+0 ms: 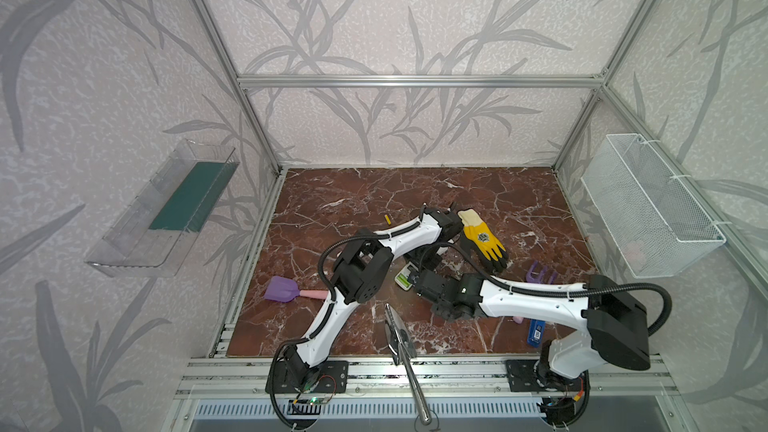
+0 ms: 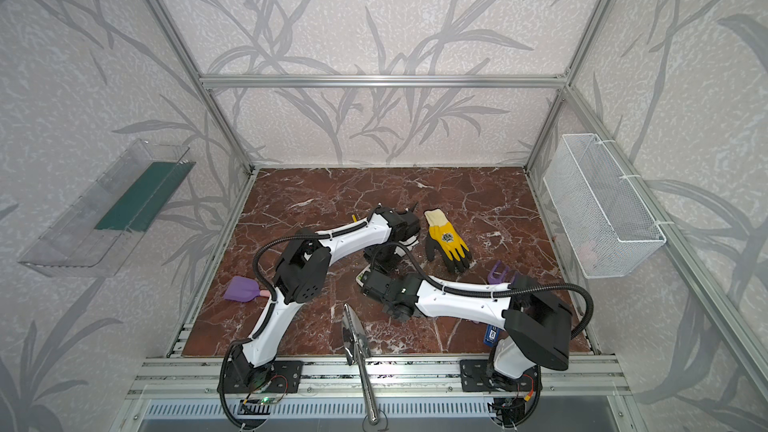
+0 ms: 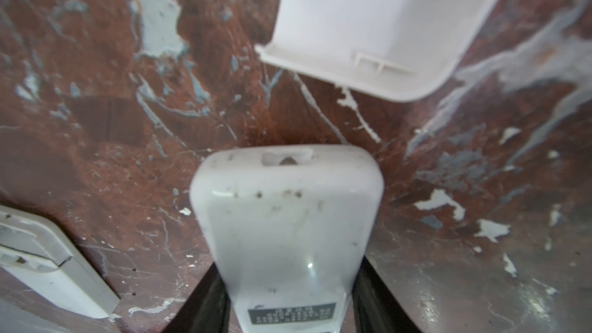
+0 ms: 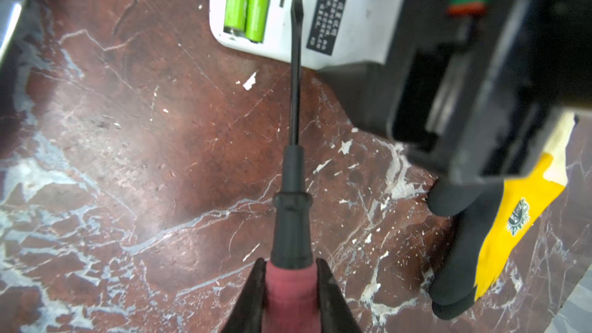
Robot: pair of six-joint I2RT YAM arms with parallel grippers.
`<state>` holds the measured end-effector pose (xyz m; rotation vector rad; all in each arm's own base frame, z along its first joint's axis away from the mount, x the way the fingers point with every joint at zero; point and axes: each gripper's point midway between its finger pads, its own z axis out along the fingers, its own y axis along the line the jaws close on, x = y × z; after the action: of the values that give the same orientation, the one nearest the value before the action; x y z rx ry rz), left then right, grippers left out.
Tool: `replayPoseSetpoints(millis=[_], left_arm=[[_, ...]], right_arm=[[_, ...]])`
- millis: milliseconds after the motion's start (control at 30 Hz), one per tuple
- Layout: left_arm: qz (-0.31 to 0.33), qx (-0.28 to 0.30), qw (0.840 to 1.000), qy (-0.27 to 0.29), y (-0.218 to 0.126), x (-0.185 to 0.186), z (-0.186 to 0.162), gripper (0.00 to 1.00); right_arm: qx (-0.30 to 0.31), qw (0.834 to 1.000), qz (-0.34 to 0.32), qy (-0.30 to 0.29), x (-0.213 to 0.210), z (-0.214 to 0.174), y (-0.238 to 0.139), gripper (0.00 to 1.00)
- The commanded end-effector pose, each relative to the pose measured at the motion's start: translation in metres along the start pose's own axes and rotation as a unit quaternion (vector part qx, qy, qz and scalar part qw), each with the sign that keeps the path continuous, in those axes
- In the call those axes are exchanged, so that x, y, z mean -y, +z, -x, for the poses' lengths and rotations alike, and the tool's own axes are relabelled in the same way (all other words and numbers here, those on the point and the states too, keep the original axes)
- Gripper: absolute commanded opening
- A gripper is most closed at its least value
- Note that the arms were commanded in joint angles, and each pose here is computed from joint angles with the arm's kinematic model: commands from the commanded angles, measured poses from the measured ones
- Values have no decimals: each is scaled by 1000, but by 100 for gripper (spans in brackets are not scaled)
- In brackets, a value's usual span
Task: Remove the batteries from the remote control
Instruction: 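Release the remote with the left gripper while the right lifts the screwdriver away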
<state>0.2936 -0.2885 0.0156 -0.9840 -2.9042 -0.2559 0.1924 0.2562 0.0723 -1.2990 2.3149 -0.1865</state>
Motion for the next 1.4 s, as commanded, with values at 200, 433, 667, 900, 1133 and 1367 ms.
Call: replayPoseSetpoints(millis=[200, 433, 667, 900, 1133, 1367], left_arm=[[-101, -35, 994, -35, 65, 40, -2, 62], [-94, -18, 994, -43, 49, 29, 9, 99], [-63, 3, 997, -43, 31, 14, 29, 100], [-5, -12, 998, -56, 39, -17, 31, 99], [21, -12, 996, -87, 36, -52, 23, 100], [32, -11, 993, -114, 35, -84, 17, 99]], right_arm=[[89, 993, 3, 73, 16, 9, -30, 0], [133, 986, 2, 96, 25, 5, -46, 0], [176, 977, -2, 119, 34, -2, -61, 0], [187, 975, -7, 123, 39, -10, -67, 0], [183, 977, -4, 114, 36, -9, -63, 0], [161, 982, 19, 95, 22, -6, -52, 0]])
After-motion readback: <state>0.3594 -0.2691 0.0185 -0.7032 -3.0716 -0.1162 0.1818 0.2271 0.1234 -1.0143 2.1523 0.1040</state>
